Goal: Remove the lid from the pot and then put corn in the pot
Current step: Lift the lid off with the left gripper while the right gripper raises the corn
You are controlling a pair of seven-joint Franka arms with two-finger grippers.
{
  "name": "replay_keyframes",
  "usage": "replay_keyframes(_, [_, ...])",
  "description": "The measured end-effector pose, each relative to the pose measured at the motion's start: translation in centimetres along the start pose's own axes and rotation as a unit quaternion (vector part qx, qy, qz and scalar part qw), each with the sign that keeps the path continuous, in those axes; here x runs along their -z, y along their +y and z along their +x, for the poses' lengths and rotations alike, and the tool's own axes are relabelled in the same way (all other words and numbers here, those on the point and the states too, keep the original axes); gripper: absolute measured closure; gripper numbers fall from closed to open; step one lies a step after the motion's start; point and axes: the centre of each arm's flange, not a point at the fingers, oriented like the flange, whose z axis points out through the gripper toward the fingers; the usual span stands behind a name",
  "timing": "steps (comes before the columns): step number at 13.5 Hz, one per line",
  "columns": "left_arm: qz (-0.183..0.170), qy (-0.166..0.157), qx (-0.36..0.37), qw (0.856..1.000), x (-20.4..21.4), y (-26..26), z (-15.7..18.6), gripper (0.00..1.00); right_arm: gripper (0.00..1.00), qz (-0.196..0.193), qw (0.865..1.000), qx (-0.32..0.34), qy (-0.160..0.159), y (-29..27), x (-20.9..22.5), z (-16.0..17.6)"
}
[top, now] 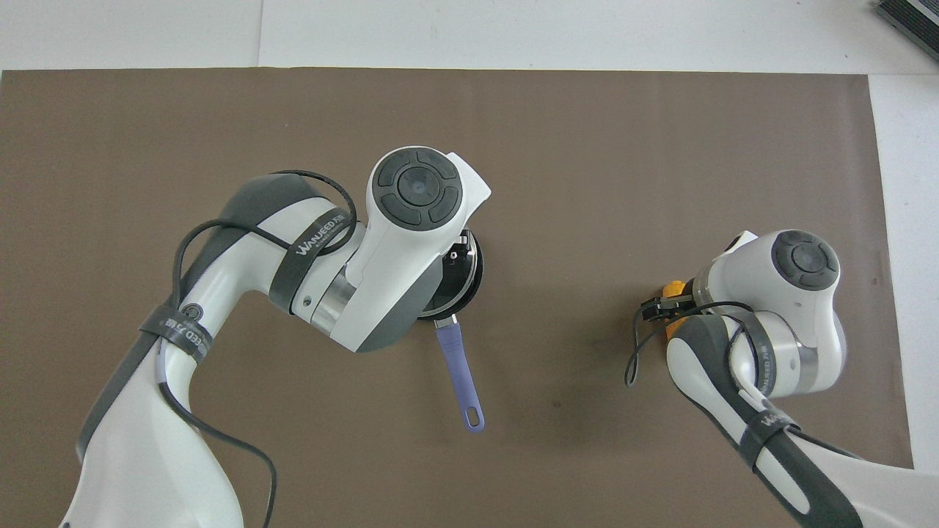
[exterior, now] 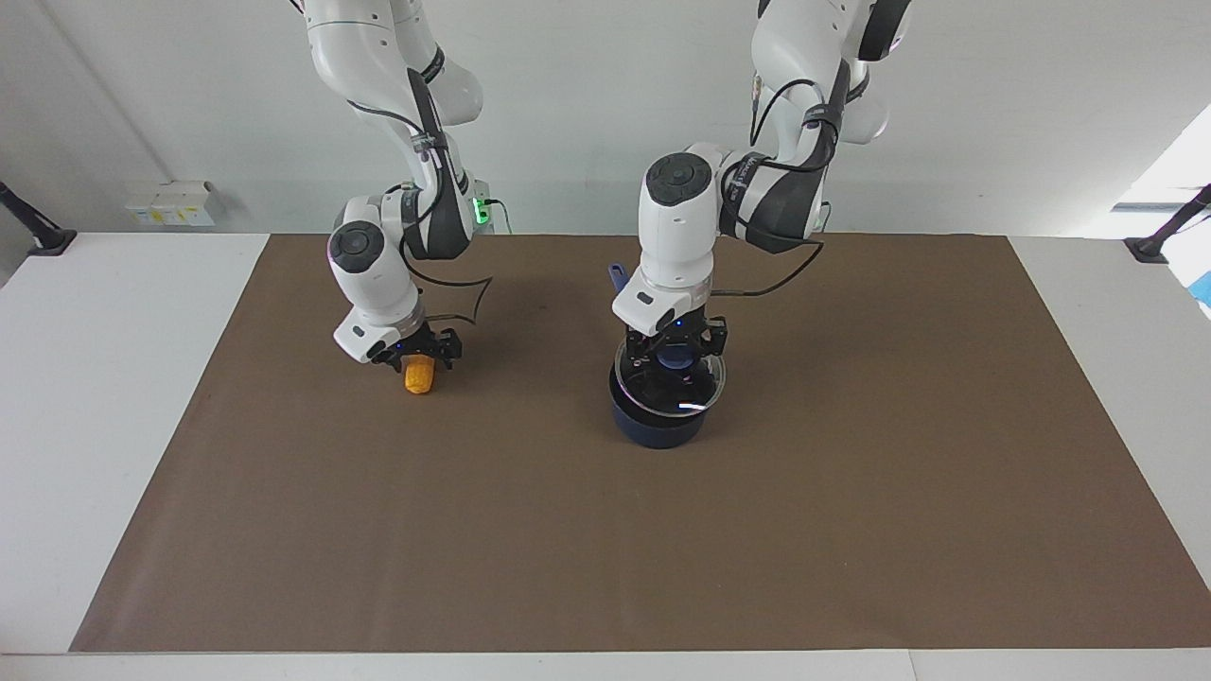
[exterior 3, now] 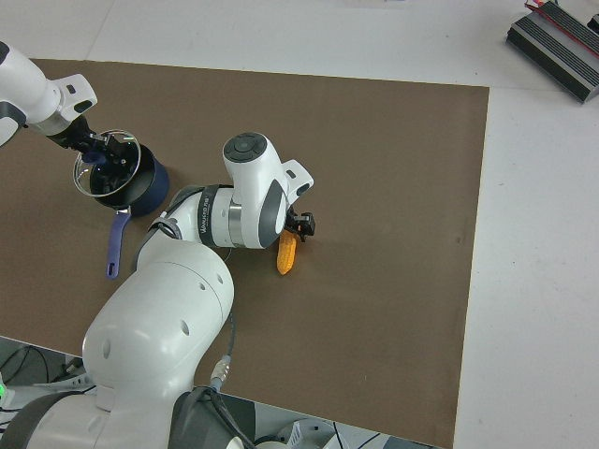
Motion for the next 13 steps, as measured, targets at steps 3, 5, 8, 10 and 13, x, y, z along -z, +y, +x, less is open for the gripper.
replay_keyframes(3, [0.012, -0.003, 0.005, 1.0, -0.3, -2.1, 1.0, 0.46, 0.6, 0.0, 1.0, -0.002, 0.0, 0.2, 0.0, 0.0])
replay_keyframes(5, [0.014, -0.006, 0.016, 1.0, -0.1, -5.1, 2.4, 0.46, 0.62, 0.0, 1.0, -0.004, 0.002, 0.1, 0.1, 0.1])
replay_keyframes(8, [0.024, -0.028, 0.013, 0.999, 0.0, -11.0, 4.2, 0.46, 0.62, 0.0, 1.0, -0.023, 0.012, -0.1, 2.7, 1.5])
replay_keyframes(10, [0.028, -0.042, 0.009, 0.999, -0.4, -14.6, 5.1, 0.46, 0.62, 0.001, 0.999, -0.041, 0.018, -0.4, 7.0, 3.1])
replay_keyframes(13, [0.029, -0.06, 0.001, 0.998, -1.5, -19.6, 6.2, 0.46, 0.62, 0.0, 0.999, -0.043, 0.029, -4.3, 13.4, 4.6])
